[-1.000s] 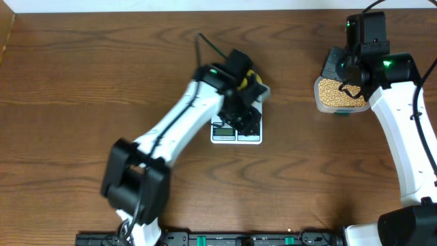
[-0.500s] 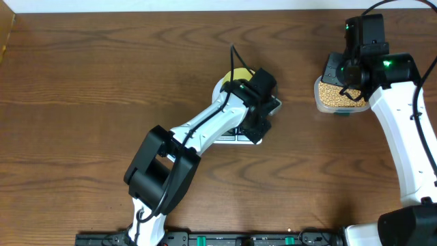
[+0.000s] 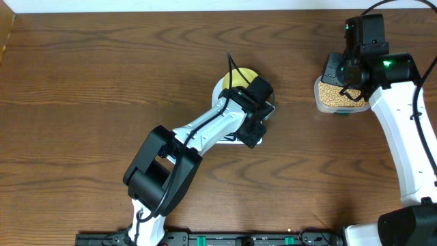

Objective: Scoop item into bowl and weigh 50g on scale

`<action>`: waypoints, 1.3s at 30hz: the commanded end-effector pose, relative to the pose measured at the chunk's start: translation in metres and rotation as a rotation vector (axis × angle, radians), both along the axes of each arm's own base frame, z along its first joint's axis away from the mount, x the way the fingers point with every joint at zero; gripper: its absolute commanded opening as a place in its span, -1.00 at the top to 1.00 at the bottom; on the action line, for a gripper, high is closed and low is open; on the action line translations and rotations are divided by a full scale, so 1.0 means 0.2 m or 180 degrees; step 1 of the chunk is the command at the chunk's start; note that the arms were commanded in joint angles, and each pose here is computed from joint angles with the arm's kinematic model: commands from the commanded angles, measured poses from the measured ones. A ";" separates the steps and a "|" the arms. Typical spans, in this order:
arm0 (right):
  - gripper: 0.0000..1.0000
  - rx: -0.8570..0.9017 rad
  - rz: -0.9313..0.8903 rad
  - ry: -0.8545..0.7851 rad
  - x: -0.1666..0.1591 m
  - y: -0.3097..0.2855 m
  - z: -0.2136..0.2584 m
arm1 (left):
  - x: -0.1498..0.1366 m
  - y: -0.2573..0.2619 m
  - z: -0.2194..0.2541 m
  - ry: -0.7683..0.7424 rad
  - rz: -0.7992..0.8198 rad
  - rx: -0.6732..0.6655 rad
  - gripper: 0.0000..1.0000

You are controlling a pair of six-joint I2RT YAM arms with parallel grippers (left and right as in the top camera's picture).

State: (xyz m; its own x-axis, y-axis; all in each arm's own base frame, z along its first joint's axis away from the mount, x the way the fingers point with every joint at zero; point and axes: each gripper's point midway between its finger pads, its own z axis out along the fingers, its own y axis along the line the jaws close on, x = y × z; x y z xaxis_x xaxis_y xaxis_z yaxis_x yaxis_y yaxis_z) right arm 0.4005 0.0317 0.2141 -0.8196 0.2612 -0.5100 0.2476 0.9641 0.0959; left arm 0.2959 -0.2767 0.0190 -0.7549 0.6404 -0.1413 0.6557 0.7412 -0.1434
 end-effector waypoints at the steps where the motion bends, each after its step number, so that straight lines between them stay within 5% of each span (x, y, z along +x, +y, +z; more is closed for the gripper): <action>1: 0.98 -0.0058 0.0001 -0.0031 0.01 -0.02 0.02 | 0.00 0.07 -0.05 -0.0012 0.0072 0.0179 -0.06; 8: 0.98 -0.0057 0.0001 -0.0036 0.01 -0.02 0.02 | 0.02 0.06 0.04 -0.0135 0.0079 0.0105 -0.07; 20: 0.98 -0.0058 0.0002 -0.0037 0.02 -0.02 0.02 | 0.11 0.12 0.67 -0.1083 0.0501 -0.0331 -0.17; 26: 0.98 -0.0066 0.0001 0.0009 0.00 -0.02 0.01 | 0.10 0.15 0.83 -0.1307 0.0573 -0.0468 -0.43; 29: 0.98 -0.0066 -0.0001 0.0005 0.00 -0.02 0.01 | 0.08 0.17 0.83 -0.1264 0.0567 -0.0429 -0.82; 39: 0.98 -0.0079 -0.0005 0.0030 -0.01 -0.02 0.01 | -0.04 0.26 0.75 -0.0955 0.0530 -0.0146 -0.96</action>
State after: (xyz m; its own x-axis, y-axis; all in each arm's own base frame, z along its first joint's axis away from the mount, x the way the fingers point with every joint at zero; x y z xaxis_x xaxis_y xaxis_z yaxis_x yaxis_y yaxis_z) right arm 0.3960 0.0311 0.2114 -0.8303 0.2594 -0.4932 0.2492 0.9645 0.0878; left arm 0.2884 -0.2294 0.1639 -0.7656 0.5090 -0.3935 0.5551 0.8318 -0.0042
